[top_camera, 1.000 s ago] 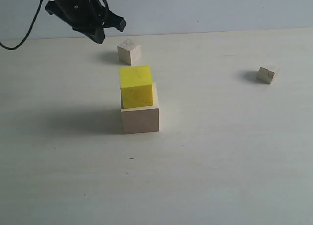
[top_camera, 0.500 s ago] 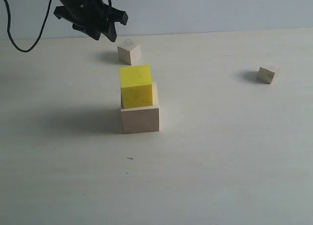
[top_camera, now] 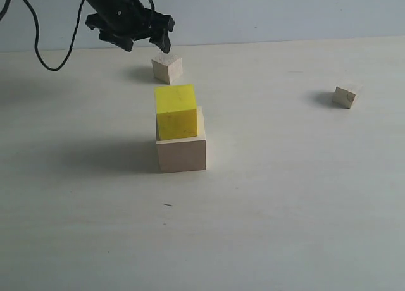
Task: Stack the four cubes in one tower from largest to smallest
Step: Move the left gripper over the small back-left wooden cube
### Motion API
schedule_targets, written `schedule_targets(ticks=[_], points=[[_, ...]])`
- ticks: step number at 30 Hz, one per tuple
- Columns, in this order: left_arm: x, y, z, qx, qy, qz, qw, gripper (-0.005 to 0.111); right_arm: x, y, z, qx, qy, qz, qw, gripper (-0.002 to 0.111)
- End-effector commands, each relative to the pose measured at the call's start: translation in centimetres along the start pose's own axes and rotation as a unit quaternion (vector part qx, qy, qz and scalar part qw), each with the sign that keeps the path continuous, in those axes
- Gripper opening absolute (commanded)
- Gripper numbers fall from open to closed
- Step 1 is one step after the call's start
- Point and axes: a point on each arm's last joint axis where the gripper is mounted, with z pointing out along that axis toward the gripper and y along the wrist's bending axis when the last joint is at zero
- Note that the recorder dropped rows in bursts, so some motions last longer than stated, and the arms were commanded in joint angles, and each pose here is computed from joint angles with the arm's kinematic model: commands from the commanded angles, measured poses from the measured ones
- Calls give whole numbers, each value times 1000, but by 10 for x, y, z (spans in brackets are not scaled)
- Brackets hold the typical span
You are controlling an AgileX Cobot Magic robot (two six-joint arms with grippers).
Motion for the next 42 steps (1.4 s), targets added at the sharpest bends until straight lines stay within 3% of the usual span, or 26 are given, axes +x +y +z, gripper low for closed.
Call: schedule_targets(ticks=[1, 9, 27, 42], points=[[-13, 1, -1, 4, -33, 8, 999, 80, 0, 1, 0, -3, -9, 0, 1000, 0], [-19, 4, 19, 3, -47, 43, 998, 80, 2, 2, 3, -7, -12, -4, 1000, 0], [-14, 11, 62, 27, -75, 45, 996, 79, 4, 4, 5, -14, -16, -15, 1000, 0], [-15, 15, 69, 26, -94, 68, 993, 79, 3, 4, 5, -15, -17, -14, 1000, 0]])
